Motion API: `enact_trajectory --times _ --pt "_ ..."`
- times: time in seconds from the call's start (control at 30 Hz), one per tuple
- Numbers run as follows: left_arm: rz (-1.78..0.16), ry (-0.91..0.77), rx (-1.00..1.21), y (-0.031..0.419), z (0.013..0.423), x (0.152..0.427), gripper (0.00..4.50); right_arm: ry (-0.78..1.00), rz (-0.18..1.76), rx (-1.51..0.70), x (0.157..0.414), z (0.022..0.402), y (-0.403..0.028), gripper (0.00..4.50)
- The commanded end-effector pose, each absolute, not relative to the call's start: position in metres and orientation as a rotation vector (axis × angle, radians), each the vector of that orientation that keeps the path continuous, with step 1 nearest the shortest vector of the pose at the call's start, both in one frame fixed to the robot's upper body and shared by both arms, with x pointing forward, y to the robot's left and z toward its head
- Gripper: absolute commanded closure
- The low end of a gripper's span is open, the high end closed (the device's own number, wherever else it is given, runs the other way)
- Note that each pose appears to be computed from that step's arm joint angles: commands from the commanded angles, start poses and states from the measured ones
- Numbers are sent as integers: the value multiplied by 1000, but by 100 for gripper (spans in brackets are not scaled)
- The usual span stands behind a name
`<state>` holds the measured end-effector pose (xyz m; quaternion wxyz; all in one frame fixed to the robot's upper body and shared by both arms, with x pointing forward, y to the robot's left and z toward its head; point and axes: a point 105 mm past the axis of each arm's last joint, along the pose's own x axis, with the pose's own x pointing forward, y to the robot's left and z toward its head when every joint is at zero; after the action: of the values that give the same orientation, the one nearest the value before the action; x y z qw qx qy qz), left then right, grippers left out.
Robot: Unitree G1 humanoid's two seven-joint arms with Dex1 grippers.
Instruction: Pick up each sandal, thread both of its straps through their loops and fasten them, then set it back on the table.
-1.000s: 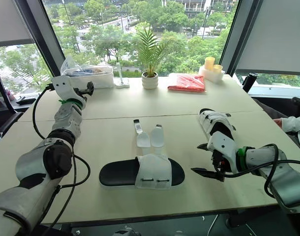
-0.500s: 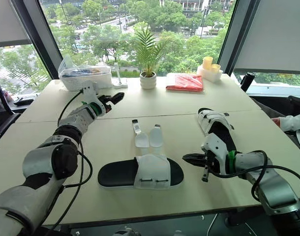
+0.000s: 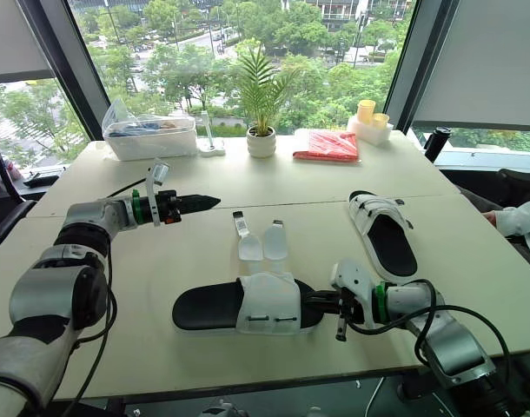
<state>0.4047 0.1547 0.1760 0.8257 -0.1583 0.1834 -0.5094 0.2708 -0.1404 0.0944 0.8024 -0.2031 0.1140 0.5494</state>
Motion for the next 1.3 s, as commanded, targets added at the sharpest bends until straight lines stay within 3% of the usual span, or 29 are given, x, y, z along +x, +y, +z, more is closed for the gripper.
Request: enact_trajectory --times 0.03,0.57,0.93,1.3 --pt "-1147 420 -351 149 180 396 0 215 1189 -453 271 97 -136 445" --pt "-1052 678 -654 112 136 383 0 181 1229 -483 270 93 -123 445" --pt "-946 690 -835 93 129 396 0 297 1324 -571 265 69 -125 445" --pt "-827 612 -962 78 123 414 0 294 1356 -619 276 75 -128 445"
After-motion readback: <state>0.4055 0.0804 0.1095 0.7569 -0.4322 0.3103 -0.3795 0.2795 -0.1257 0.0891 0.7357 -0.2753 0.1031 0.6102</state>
